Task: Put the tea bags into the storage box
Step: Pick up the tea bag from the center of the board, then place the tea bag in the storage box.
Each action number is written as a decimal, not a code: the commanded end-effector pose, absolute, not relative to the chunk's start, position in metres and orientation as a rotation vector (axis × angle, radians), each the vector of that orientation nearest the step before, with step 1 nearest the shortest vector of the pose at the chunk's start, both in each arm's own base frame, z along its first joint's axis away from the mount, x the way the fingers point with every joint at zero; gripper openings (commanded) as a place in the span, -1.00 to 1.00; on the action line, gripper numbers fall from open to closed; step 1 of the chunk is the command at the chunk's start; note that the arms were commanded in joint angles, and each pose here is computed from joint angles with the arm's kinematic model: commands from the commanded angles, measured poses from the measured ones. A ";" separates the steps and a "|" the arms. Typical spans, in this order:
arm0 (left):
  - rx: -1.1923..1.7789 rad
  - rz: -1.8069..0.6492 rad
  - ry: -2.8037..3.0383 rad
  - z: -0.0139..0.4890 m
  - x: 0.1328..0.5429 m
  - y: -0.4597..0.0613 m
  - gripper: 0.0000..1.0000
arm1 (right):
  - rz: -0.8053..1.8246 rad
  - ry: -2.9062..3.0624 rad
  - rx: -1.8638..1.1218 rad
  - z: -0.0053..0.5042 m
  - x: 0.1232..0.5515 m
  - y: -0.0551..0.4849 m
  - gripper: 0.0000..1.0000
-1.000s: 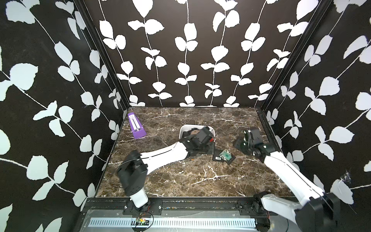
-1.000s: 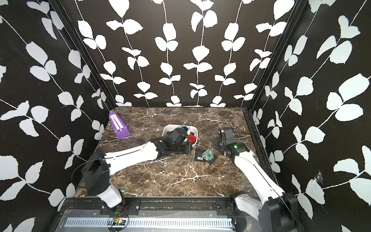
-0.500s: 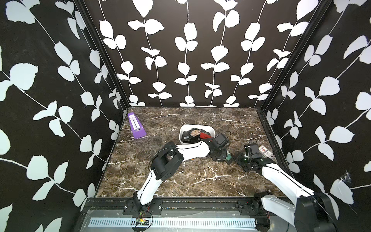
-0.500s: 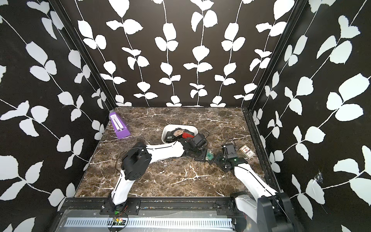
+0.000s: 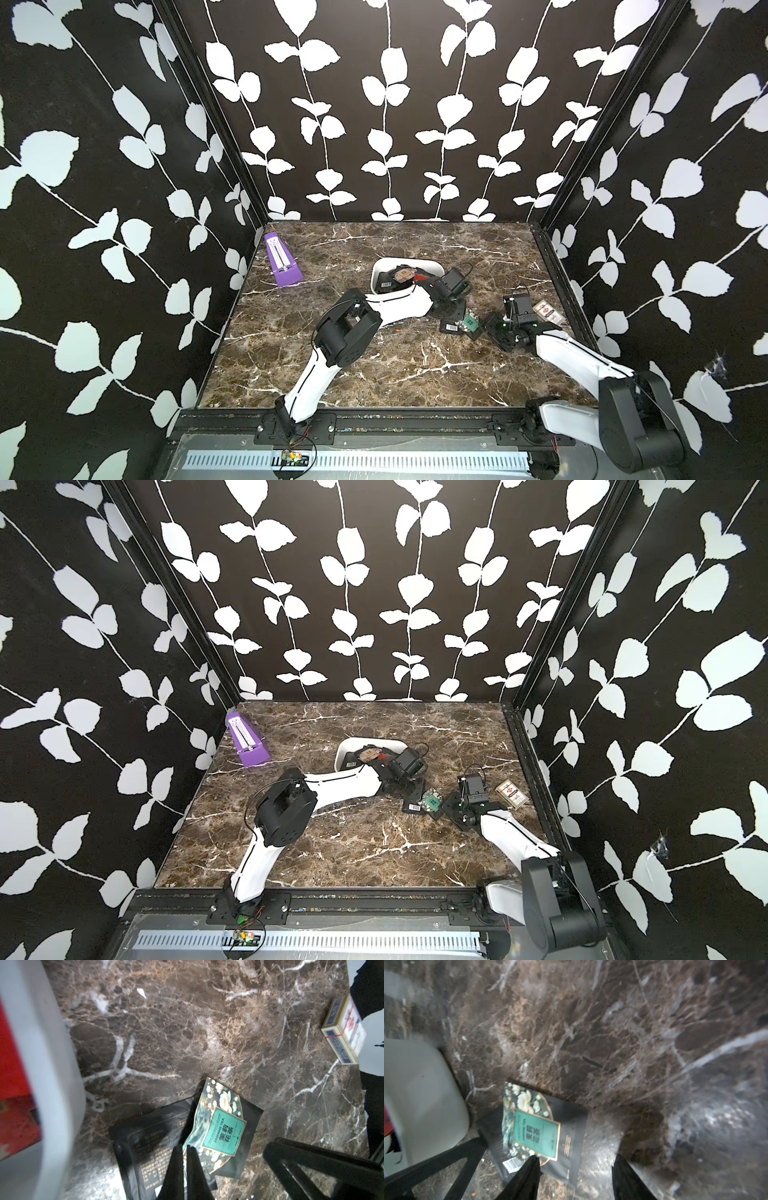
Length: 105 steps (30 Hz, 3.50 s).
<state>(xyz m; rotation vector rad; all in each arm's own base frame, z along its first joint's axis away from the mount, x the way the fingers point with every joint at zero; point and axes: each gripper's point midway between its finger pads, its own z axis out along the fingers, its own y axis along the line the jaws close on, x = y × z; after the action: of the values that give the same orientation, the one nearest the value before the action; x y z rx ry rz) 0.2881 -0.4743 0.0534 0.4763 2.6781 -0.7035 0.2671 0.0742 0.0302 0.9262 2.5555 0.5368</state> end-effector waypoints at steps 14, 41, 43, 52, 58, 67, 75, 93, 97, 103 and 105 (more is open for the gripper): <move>0.541 -0.698 2.743 0.029 0.276 -0.479 -1.00 | 0.540 2.561 0.887 0.026 0.290 0.076 0.15; 0.618 -0.669 2.752 0.028 0.258 -0.482 -1.00 | 0.576 2.533 0.858 0.021 0.300 0.079 -1.00; 0.620 -0.694 2.731 0.038 0.259 -0.485 -1.00 | 0.574 2.531 0.844 0.026 0.301 0.079 -1.00; 0.602 -0.821 2.587 0.125 0.262 -0.487 -1.00 | 0.598 2.441 0.756 0.095 0.295 0.077 -1.00; 0.513 -0.772 2.453 0.188 0.266 -0.434 -0.74 | 0.648 2.349 0.667 0.165 0.295 0.083 -1.00; 0.316 -0.603 2.466 0.176 0.254 -0.312 -0.60 | 0.741 2.310 0.418 0.236 0.344 0.162 -1.00; 0.161 -0.543 2.504 0.149 0.236 -0.258 -0.41 | 0.810 2.351 0.275 0.233 0.406 0.264 -1.00; 0.127 -0.559 2.548 0.128 0.227 -0.253 -0.39 | 0.681 2.521 0.268 0.166 0.416 0.284 -0.80; 0.159 -0.611 2.542 0.135 0.235 -0.273 -0.48 | 0.644 2.523 0.307 0.162 0.396 0.255 -0.26; 0.230 -0.748 2.542 0.146 0.246 -0.316 -0.70 | 0.547 2.505 0.374 0.168 0.365 0.195 -0.07; 0.247 -0.777 2.560 0.142 0.248 -0.330 -0.76 | 0.534 2.490 0.411 0.167 0.352 0.174 -0.07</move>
<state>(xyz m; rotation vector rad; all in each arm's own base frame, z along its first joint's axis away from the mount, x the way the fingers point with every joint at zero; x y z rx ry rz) 0.2452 -0.3071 0.1309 0.1983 2.5793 -0.6723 0.3660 0.2010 0.1698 0.3783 2.5036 0.5969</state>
